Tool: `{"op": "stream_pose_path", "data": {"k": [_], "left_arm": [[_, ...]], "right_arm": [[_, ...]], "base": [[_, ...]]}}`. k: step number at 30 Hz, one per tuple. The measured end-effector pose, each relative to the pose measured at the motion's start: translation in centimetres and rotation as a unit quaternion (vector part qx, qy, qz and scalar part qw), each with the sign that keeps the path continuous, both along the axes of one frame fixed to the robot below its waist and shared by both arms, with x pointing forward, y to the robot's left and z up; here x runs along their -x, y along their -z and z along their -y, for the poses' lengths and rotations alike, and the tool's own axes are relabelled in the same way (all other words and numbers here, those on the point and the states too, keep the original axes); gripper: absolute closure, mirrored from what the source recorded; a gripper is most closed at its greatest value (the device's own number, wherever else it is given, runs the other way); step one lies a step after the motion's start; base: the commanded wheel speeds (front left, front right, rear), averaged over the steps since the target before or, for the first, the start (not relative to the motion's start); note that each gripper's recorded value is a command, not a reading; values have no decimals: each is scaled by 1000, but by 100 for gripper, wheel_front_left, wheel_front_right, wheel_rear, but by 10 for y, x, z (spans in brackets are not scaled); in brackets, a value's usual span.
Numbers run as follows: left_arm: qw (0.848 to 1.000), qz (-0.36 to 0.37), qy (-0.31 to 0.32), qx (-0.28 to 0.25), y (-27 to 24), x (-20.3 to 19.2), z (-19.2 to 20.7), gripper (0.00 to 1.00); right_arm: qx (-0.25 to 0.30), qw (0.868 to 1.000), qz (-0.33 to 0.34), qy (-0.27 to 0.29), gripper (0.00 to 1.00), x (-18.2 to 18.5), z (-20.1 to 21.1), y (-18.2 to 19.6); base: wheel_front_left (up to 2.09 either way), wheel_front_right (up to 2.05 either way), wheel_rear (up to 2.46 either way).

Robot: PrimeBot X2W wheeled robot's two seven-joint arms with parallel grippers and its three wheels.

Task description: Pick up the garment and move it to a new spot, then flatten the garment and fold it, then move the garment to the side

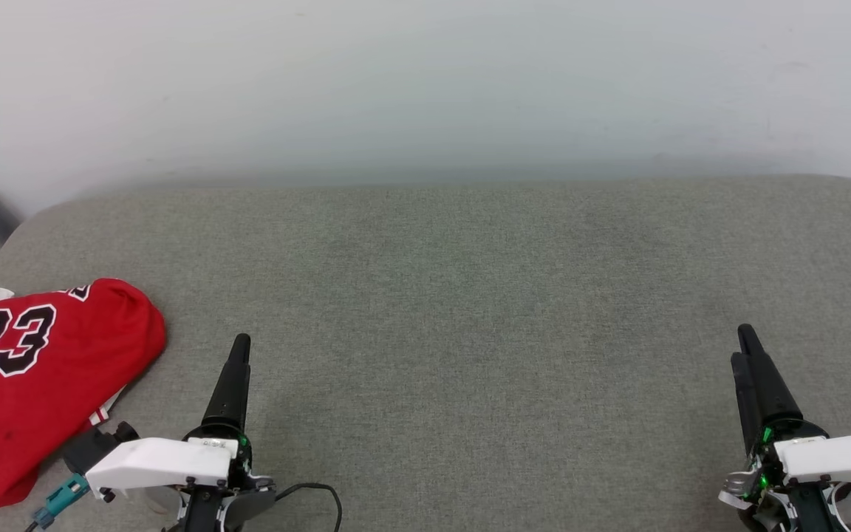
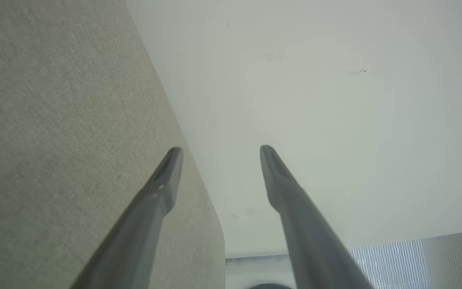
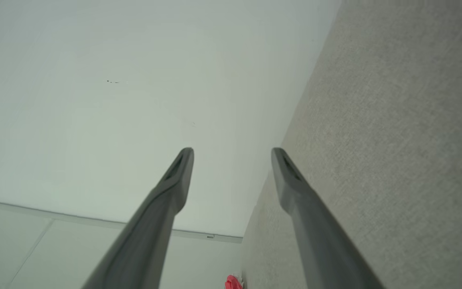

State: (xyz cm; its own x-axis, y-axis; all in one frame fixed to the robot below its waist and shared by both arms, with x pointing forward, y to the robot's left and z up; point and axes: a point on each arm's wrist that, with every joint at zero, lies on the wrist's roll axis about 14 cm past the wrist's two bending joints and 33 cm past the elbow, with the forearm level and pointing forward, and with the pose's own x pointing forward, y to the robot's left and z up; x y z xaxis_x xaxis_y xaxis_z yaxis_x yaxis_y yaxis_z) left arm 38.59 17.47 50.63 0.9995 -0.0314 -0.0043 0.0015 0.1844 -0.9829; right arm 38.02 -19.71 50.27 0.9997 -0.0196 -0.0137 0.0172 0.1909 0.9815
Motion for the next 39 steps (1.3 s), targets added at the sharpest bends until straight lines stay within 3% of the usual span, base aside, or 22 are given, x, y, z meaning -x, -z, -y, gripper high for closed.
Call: {"op": "stream_pose_path", "data": {"k": [14, 26, 39], "left_arm": [[986, 34, 5, -162, -17, 0, 8, 0], [954, 53, 9, -295, -23, 1, 15, 0], [914, 60, 10, -401, -22, 2, 21, 0]], "right_arm": [[154, 988, 21, -11, 0, -1, -6, -14], [308, 950, 29, -38, 0, -1, -17, -20], [406, 911, 32, -61, 0, 0, -27, -22]], "base": [[0, 0, 0], [0, 0, 0], [0, 0, 0]]}}
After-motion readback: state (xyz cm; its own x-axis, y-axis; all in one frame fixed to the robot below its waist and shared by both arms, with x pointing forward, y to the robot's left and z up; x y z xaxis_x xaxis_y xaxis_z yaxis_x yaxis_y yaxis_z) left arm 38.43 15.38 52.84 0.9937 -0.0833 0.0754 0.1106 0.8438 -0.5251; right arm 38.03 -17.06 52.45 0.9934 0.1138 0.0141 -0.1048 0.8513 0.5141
